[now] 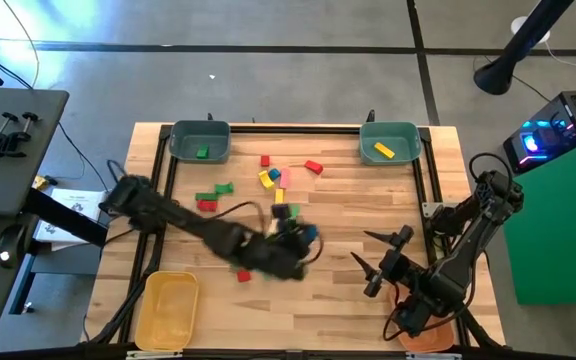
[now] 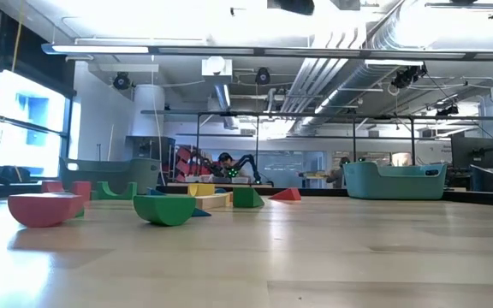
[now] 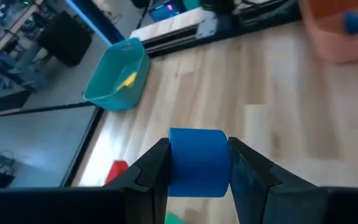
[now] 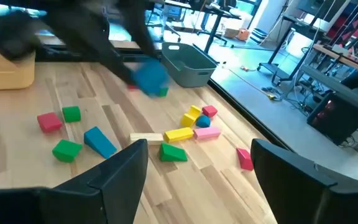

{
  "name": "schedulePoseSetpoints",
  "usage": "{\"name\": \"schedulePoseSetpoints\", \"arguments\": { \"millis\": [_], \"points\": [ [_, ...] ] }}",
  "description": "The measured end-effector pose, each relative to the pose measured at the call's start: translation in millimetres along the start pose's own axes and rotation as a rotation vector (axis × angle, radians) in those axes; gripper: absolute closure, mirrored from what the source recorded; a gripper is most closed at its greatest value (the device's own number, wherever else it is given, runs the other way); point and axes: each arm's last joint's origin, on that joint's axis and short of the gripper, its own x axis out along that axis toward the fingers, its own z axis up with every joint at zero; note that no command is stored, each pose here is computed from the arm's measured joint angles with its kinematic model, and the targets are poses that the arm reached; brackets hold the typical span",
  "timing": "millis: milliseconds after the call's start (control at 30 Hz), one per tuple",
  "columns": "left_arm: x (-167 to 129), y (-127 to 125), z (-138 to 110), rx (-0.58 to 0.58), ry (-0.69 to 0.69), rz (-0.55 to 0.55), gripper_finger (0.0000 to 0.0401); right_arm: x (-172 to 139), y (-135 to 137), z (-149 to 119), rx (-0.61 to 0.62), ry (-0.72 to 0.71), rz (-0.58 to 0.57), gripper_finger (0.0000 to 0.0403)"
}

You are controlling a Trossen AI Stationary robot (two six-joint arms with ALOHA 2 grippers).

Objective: Sort blocks by size
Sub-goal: Put the bottom blue half-circle block into the yellow bin

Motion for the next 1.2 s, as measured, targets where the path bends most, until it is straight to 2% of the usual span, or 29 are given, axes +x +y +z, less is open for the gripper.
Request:
{"name": "schedulePoseSetpoints", "arguments": {
  "millis": [133,267,333,467,700,900,1067,1200],
  "points": [
    [-49.8,-18.4,-11.2,0.004,0.037,-0.079,0.0290,1.3,1.1,0.3,0.007,-0.015,-0.006,0.0121],
    [-100.3,-30.5,-33.3,-0.031,0.148,-0.184,0.0290,9.6,2.9,0.5,-0.004,-0.048,-0.049,0.0121],
    [-121.8,-38.6,-46.8,-0.111,0.244,-0.242,0.0290,16.8,2.8,0.9,-0.026,-0.044,-0.076,0.0121],
    [-159.7,-55.0,-69.6,-0.355,0.394,-0.265,0.0290,31.1,1.9,1.9,-0.076,-0.023,-0.125,0.0121],
    [-204.0,-86.0,-109.2,-0.663,0.557,-0.151,0.0290,52.5,-5.3,6.6,-0.163,0.016,-0.197,0.0121],
    [-217.7,-117.5,-143.0,-0.860,0.751,-0.012,0.0290,69.4,-12.4,10.0,-0.260,0.056,-0.252,0.0121],
    [-208.1,-140.1,-173.2,-0.902,0.878,0.096,0.0290,81.4,-18.2,12.2,-0.329,0.087,-0.291,0.0121],
    [-201.2,-143.6,-188.6,-0.915,0.938,0.173,0.0290,90.9,-23.3,13.9,-0.366,0.113,-0.322,0.0121]
  ]
}}
